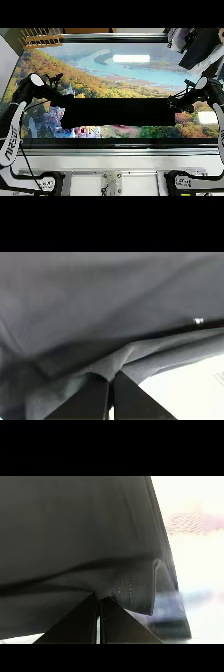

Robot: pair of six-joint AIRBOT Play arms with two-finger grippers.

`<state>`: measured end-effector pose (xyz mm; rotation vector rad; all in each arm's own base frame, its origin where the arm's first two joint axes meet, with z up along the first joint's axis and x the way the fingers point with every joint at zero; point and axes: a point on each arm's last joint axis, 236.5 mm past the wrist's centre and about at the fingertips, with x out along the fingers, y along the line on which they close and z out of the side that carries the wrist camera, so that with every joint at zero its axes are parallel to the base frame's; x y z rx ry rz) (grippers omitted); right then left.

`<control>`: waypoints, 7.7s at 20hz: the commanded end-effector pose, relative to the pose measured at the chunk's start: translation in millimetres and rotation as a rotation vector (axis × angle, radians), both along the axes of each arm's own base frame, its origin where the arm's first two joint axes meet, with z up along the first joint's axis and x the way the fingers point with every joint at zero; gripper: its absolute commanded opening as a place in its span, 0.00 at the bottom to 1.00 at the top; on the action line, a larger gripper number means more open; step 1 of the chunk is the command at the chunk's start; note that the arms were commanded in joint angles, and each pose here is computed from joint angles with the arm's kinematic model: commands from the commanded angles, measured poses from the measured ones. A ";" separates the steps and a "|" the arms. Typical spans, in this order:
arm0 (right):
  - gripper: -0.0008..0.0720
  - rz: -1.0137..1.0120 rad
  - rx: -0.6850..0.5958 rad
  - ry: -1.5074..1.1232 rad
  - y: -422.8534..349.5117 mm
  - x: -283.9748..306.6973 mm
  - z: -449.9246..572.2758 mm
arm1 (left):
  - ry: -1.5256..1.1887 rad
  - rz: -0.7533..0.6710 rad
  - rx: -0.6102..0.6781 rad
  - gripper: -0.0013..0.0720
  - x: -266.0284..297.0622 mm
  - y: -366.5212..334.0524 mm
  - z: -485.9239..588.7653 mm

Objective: Fold the clothes and pants, and hang the long-sleeved shirts on hangers.

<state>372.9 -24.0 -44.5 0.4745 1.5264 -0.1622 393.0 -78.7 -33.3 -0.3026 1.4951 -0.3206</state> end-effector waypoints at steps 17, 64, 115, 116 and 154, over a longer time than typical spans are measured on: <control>0.91 -0.047 0.193 -0.187 -90.4 -9.5 -22.0 | -0.148 -0.062 -0.079 0.03 14.2 -86.0 19.8; 0.02 0.603 0.148 -0.406 172.6 50.8 202.6 | -0.145 -0.454 -0.201 0.03 18.6 -350.4 -65.1; 1.00 0.587 0.281 -0.324 255.0 37.5 -37.2 | -0.350 -0.185 -0.167 0.03 104.1 -99.1 135.5; 1.00 0.589 0.305 -0.323 260.0 37.3 -41.8 | -0.351 -0.185 -0.167 0.03 104.1 -99.2 135.6; 1.00 -0.717 -0.248 -0.219 -263.1 -158.3 45.0 | -0.286 -0.277 -0.165 0.03 76.8 -124.5 131.3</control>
